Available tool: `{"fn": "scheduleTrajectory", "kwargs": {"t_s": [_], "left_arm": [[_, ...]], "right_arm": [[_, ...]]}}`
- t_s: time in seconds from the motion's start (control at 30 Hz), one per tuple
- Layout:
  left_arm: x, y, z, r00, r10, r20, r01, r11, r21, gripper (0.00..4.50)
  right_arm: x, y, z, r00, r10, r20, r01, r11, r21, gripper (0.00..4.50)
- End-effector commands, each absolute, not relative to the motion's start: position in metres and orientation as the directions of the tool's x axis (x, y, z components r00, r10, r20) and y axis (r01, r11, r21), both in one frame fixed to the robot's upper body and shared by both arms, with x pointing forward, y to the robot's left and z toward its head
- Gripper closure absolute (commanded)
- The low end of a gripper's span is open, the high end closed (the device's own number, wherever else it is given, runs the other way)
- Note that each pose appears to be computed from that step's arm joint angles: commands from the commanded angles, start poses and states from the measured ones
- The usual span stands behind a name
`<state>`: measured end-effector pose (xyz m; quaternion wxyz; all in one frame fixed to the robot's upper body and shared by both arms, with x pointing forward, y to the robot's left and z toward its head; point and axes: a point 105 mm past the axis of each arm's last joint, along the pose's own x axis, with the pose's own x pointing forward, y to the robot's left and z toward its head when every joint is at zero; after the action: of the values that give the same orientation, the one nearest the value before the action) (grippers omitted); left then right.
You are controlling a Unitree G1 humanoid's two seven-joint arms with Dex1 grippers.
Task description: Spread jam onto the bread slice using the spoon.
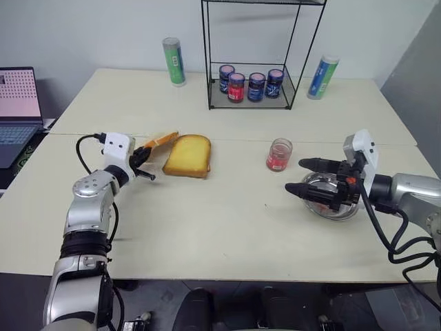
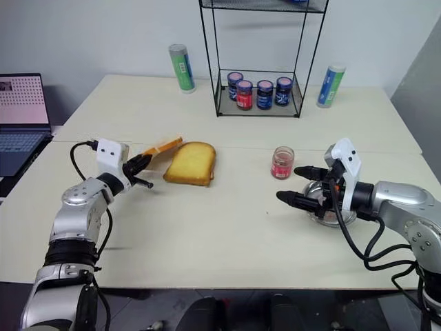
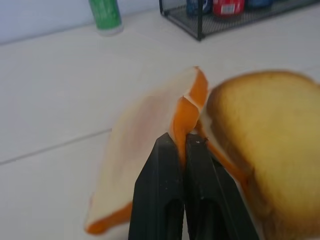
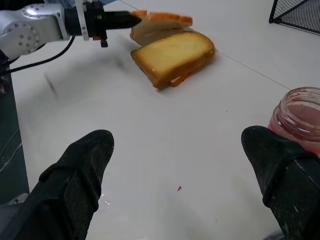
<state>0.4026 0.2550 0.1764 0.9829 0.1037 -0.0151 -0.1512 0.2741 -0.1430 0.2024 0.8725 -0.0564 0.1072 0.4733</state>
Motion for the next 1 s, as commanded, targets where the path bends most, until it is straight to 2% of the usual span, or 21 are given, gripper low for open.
{"fn": "scheduleTrajectory", "kwargs": {"t_s": [0.03, 0.1, 0.23, 0.37, 0.47, 0.6, 0.73, 0.83, 0.93, 1.0], "left_arm": [[0.395, 0.212, 0.257, 0.863, -0.48, 0.157, 0.423, 0.858, 0.293, 4.48], [0.385, 0.188, 0.267, 0.798, -0.589, 0.126, 0.529, 0.785, 0.322, 4.48], [0.341, 0.137, 0.26, 0.554, -0.83, -0.057, 0.788, 0.502, 0.357, 4.48], [0.295, 0.113, 0.236, 0.295, -0.916, -0.272, 0.924, 0.201, 0.326, 4.48], [0.279, 0.103, 0.226, 0.185, -0.918, -0.35, 0.946, 0.07, 0.317, 4.48], [0.284, 0.087, 0.213, 0.135, -0.912, -0.386, 0.933, -0.014, 0.359, 4.48], [0.3, 0.067, 0.218, 0.15, -0.926, -0.346, 0.89, -0.026, 0.456, 4.48], [0.302, 0.059, 0.223, 0.135, -0.942, -0.307, 0.867, -0.037, 0.497, 4.48], [0.299, 0.06, 0.204, 0.113, -0.924, -0.366, 0.843, -0.106, 0.527, 4.48], [0.295, 0.066, 0.171, 0.107, -0.876, -0.471, 0.822, -0.189, 0.537, 4.48]], "right_arm": [[0.266, -0.145, 0.226, 0.529, 0.824, -0.204, -0.847, 0.527, -0.066, 0.0], [0.262, -0.147, 0.229, 0.52, 0.827, -0.212, -0.853, 0.518, -0.07, 0.0], [0.255, -0.154, 0.237, 0.514, 0.828, -0.226, -0.856, 0.513, -0.066, 0.0], [0.25, -0.162, 0.239, 0.53, 0.816, -0.232, -0.843, 0.537, -0.038, 0.0], [0.241, -0.161, 0.233, 0.508, 0.823, -0.254, -0.851, 0.525, -0.001, 0.0], [0.227, -0.156, 0.223, 0.456, 0.84, -0.295, -0.872, 0.488, 0.043, 0.0], [0.226, -0.156, 0.22, 0.473, 0.83, -0.293, -0.861, 0.507, 0.047, 0.0], [0.226, -0.156, 0.22, 0.491, 0.824, -0.285, -0.851, 0.523, 0.046, 0.0], [0.226, -0.156, 0.219, 0.502, 0.817, -0.284, -0.844, 0.535, 0.049, 0.0], [0.227, -0.156, 0.217, 0.51, 0.812, -0.284, -0.838, 0.544, 0.051, 0.0]]}}
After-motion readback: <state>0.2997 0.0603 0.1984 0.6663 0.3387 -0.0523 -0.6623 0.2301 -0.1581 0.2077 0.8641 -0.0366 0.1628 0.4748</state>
